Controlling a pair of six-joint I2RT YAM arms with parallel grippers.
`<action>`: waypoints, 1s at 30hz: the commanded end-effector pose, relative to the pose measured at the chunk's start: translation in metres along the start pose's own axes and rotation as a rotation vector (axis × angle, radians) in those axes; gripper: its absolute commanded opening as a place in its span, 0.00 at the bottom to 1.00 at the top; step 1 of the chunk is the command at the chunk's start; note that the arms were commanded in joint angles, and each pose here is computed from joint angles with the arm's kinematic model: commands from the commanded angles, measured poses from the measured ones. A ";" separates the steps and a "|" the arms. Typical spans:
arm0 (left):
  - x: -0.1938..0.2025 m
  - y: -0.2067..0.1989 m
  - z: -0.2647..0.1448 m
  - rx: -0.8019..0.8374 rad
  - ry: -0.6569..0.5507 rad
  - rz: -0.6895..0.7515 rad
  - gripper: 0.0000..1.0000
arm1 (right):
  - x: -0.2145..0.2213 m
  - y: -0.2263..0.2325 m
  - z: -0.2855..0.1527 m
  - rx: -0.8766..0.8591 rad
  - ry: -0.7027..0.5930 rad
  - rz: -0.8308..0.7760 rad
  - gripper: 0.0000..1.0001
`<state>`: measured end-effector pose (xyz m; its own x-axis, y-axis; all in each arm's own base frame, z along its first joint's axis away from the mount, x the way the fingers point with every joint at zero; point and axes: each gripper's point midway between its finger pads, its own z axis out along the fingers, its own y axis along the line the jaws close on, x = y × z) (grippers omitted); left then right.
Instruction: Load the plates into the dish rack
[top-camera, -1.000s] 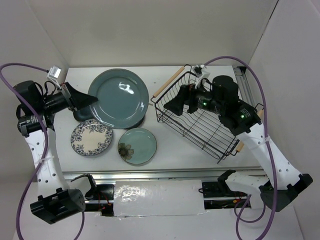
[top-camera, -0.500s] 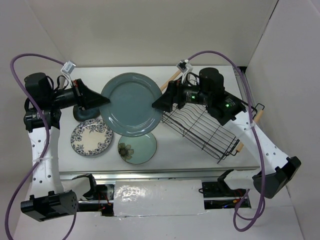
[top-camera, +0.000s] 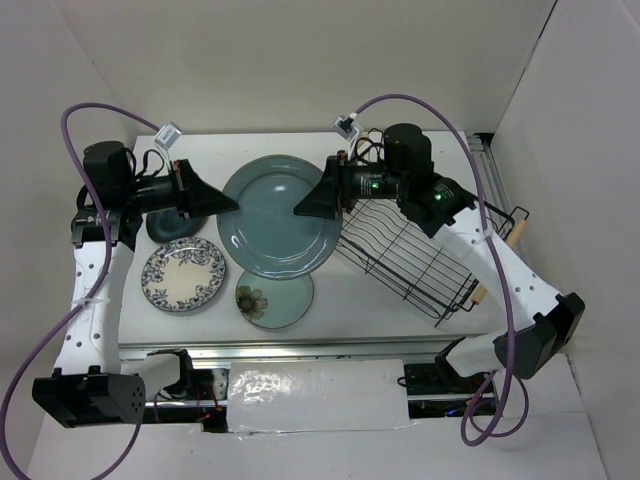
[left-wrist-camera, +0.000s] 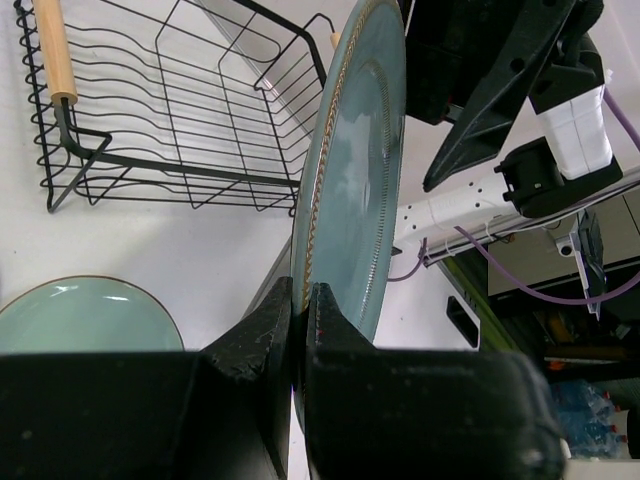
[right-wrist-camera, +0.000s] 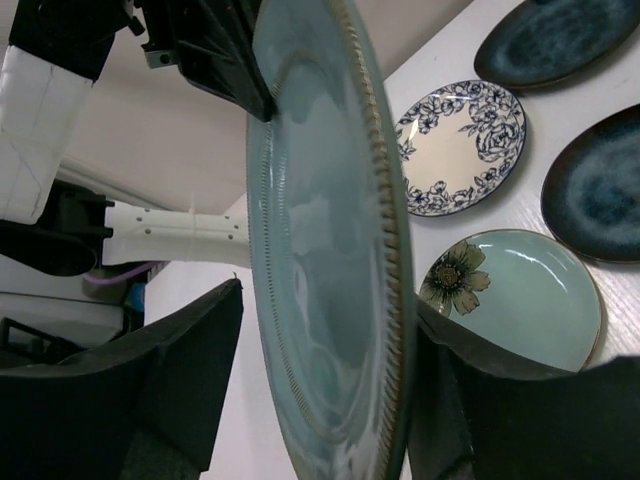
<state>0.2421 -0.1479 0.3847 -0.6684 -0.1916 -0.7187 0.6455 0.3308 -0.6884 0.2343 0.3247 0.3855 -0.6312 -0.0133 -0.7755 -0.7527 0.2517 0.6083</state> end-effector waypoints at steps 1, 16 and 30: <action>-0.008 -0.021 0.000 0.066 0.004 0.075 0.00 | -0.015 0.023 -0.003 -0.067 -0.041 -0.069 0.65; -0.009 -0.008 0.006 0.050 0.002 0.070 0.00 | -0.006 0.018 -0.001 -0.030 -0.029 -0.081 0.00; -0.042 0.035 -0.016 -0.273 -0.145 -0.117 0.99 | -0.070 0.009 -0.058 0.306 -0.288 -0.229 0.00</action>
<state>0.2794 -0.1408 0.3860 -0.6980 -0.2466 -0.6723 0.5549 0.4072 -0.7254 0.2535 0.3042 0.3574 -0.6042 -0.0136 -0.7967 -0.6942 0.4998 0.5179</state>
